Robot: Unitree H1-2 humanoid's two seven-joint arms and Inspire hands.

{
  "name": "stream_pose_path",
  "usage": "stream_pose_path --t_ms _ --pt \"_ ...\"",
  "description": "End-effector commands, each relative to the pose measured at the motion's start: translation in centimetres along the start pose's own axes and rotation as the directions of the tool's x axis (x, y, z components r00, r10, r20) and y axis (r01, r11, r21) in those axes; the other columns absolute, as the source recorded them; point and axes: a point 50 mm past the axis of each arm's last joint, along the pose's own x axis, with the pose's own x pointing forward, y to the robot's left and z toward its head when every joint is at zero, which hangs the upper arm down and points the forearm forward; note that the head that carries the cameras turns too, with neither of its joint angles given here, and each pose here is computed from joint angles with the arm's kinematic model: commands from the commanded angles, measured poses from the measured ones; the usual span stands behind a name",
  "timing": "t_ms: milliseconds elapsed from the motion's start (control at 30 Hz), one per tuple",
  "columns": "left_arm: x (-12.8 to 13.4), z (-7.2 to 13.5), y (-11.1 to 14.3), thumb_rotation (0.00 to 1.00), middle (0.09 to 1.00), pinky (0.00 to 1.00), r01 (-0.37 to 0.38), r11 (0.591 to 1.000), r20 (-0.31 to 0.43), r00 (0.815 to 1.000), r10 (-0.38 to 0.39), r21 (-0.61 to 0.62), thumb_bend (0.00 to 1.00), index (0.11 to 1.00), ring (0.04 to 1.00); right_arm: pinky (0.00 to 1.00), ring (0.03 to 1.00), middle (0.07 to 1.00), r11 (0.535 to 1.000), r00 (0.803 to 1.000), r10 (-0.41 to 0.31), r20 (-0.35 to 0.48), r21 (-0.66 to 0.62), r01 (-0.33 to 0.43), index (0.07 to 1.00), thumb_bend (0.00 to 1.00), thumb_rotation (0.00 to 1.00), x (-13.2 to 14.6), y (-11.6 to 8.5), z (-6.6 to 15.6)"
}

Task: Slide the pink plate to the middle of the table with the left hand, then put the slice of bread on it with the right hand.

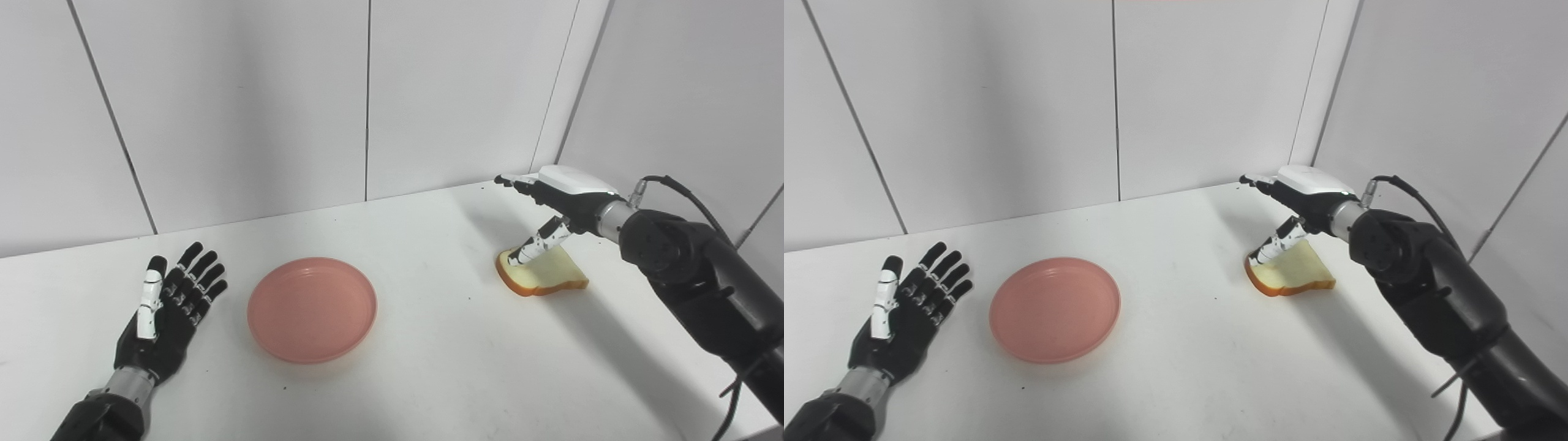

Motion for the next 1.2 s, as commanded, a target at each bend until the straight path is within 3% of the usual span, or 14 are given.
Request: stream_pose_path --t_ms 0,233,467,533,667,833,967,1167 --pt "-3.2 -4.7 2.0 0.94 0.947 0.95 -0.095 0.995 -0.181 0.98 0.086 -0.042 0.73 0.938 0.947 0.83 0.944 0.979 0.998 0.998 -0.055 -0.022 -0.04 0.054 0.983 1.0 0.28 -0.9 -2.9 -0.1" --pt "-3.4 -4.6 2.4 0.95 0.943 0.93 -0.093 0.995 -0.181 0.98 0.084 -0.046 0.7 0.935 0.941 0.83 0.941 0.982 0.999 0.998 -0.002 -0.062 -0.045 -0.001 0.991 1.0 0.24 -0.1 -1.9 -0.6" --pt "-3.7 -4.5 2.7 0.95 0.943 0.94 -0.095 0.995 -0.182 0.98 0.086 -0.043 0.72 0.933 0.943 0.82 0.933 0.982 0.994 0.994 0.033 -0.104 -0.101 -0.044 0.998 1.0 0.28 0.9 -1.3 -0.9" --pt "-3.7 -4.4 2.8 0.95 0.945 0.95 -0.089 0.995 -0.181 0.98 0.08 -0.043 0.72 0.935 0.945 0.86 0.954 0.997 0.992 0.992 0.038 -0.121 -0.118 -0.052 1.0 1.0 0.24 1.2 -1.0 -1.1" --pt "-3.9 -4.4 2.9 0.96 0.946 0.95 -0.085 0.995 -0.184 0.98 0.076 -0.042 0.71 0.936 0.944 0.84 0.949 1.0 0.985 0.991 0.033 -0.128 -0.165 -0.054 1.0 1.0 0.25 1.7 -0.6 -1.5" --pt "-4.1 -4.4 3.0 0.95 0.947 0.95 -0.086 0.995 -0.185 0.98 0.076 -0.046 0.71 0.937 0.947 0.91 0.995 1.0 0.966 0.989 0.005 -0.147 -0.256 -0.043 1.0 1.0 0.25 2.5 -0.2 -1.7" --pt "-4.2 -4.4 3.0 0.96 0.951 0.96 -0.081 0.996 -0.187 0.98 0.072 -0.038 0.72 0.943 0.954 0.99 1.0 1.0 0.944 0.99 0.012 -0.137 -0.326 -0.056 1.0 1.0 0.33 2.8 -0.4 -1.7" --pt "-4.3 -4.3 3.0 0.96 0.956 0.96 -0.081 0.996 -0.186 0.98 0.073 -0.036 0.71 0.947 0.958 1.0 1.0 1.0 0.898 0.992 -0.001 -0.13 -0.436 -0.056 1.0 1.0 0.34 3.5 -0.6 -1.7"
